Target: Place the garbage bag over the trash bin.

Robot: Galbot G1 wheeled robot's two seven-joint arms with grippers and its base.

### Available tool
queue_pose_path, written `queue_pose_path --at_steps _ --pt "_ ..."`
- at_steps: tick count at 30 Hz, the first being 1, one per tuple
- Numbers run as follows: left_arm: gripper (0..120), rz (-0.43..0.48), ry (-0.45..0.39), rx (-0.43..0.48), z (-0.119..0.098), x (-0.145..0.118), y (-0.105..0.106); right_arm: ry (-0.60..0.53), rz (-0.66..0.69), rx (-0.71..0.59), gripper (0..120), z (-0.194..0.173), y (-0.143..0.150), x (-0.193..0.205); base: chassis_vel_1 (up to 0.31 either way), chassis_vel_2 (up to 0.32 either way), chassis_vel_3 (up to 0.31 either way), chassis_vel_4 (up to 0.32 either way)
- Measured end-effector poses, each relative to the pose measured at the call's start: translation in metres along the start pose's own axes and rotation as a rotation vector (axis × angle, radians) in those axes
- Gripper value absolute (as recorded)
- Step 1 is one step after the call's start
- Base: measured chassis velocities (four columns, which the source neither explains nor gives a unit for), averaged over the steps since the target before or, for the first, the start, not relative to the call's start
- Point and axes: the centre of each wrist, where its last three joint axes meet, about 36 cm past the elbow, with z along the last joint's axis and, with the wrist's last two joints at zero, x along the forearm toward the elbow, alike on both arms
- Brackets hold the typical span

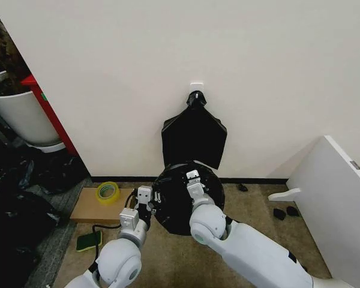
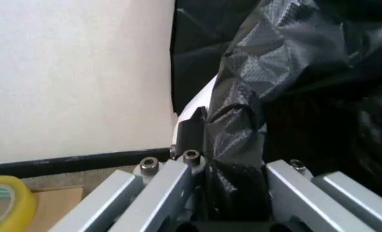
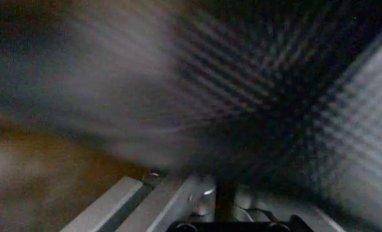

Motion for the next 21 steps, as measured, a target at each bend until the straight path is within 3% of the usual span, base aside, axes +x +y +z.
queue_pose_path --at_steps 4,8,15,21 --pt "0 -0.002 0.005 0.0 0.001 -0.001 0.001 -0.038 -0.118 -0.028 0 0.002 0.008 0.022 0.0 0.0 0.0 0.0" --pt "0 0.002 0.007 0.005 0.002 -0.001 -0.001 -0.082 -0.148 -0.03 0 0.011 0.018 0.012 0.0 0.0 0.0 0.0" --pt "0 0.017 0.009 -0.001 0.002 0.0 -0.003 -0.164 -0.027 0.012 0 0.037 0.016 -0.045 0.0 0.0 0.0 0.0" --pt "0 0.033 0.01 -0.013 0.001 -0.001 -0.005 -0.064 0.053 0.071 0 0.039 0.009 -0.059 0.0 0.0 0.0 0.0"
